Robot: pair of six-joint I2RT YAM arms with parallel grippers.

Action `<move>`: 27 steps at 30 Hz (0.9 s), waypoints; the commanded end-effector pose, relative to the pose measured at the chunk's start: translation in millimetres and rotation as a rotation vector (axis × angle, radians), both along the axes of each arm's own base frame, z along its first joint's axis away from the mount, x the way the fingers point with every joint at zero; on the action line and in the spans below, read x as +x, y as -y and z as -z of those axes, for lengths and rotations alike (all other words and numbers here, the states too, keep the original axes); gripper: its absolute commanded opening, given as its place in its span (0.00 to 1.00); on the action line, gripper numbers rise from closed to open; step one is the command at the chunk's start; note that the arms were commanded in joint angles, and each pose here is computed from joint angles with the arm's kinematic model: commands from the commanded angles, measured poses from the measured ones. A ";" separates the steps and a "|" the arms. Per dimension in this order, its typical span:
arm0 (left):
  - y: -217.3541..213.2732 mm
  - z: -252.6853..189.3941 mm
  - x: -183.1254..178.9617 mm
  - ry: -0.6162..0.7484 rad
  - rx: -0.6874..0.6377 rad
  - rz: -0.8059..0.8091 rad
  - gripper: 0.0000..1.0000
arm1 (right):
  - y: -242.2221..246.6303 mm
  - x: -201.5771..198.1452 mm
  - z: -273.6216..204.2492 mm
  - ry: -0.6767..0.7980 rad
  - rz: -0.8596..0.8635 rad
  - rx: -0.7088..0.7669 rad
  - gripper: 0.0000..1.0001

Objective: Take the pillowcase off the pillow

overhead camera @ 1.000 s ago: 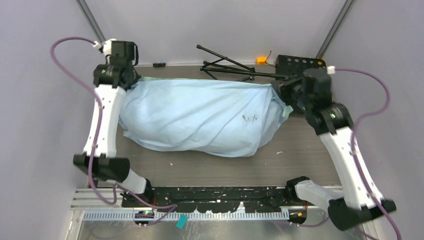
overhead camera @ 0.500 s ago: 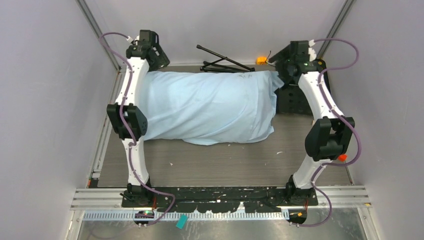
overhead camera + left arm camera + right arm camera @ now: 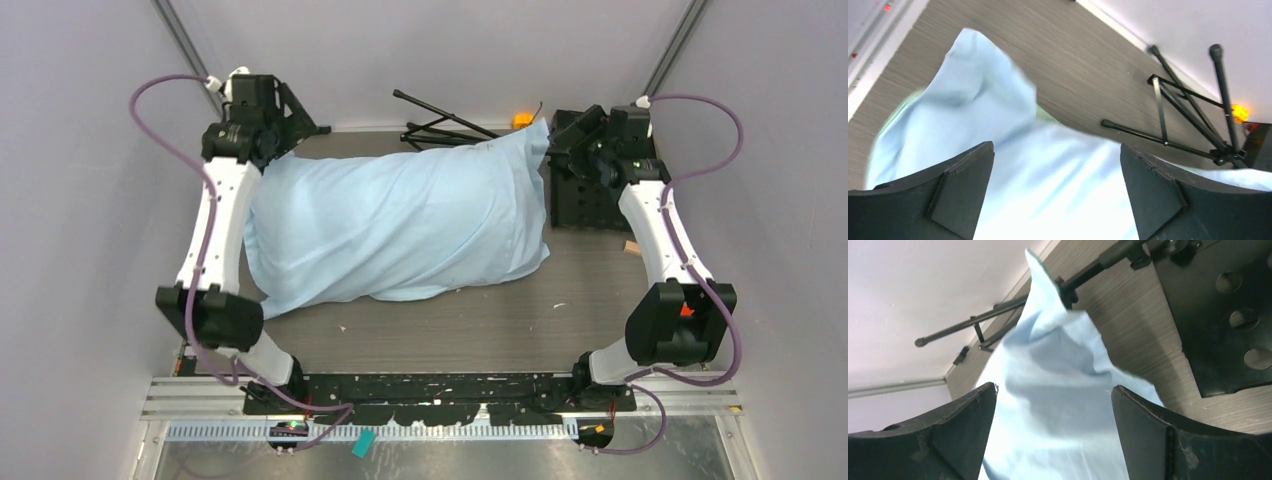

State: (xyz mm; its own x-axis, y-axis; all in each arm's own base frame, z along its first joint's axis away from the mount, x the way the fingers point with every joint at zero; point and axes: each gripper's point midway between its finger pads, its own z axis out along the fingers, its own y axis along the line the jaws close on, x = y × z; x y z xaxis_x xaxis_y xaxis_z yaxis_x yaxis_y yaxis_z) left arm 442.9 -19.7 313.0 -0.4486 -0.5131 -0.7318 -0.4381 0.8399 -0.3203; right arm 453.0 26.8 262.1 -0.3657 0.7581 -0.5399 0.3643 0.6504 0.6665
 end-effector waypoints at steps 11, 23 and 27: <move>5.3 -41.4 -69.4 0.205 -0.073 0.040 1.00 | -51.6 -47.6 51.1 0.004 -0.200 0.047 0.90; 40.5 33.1 -95.1 0.032 -0.119 0.199 0.96 | -203.4 -102.6 108.6 -0.095 -0.630 0.027 0.86; 77.5 25.3 -104.8 0.040 -0.055 0.390 0.96 | -256.2 -145.0 77.2 -0.015 -0.803 0.016 0.86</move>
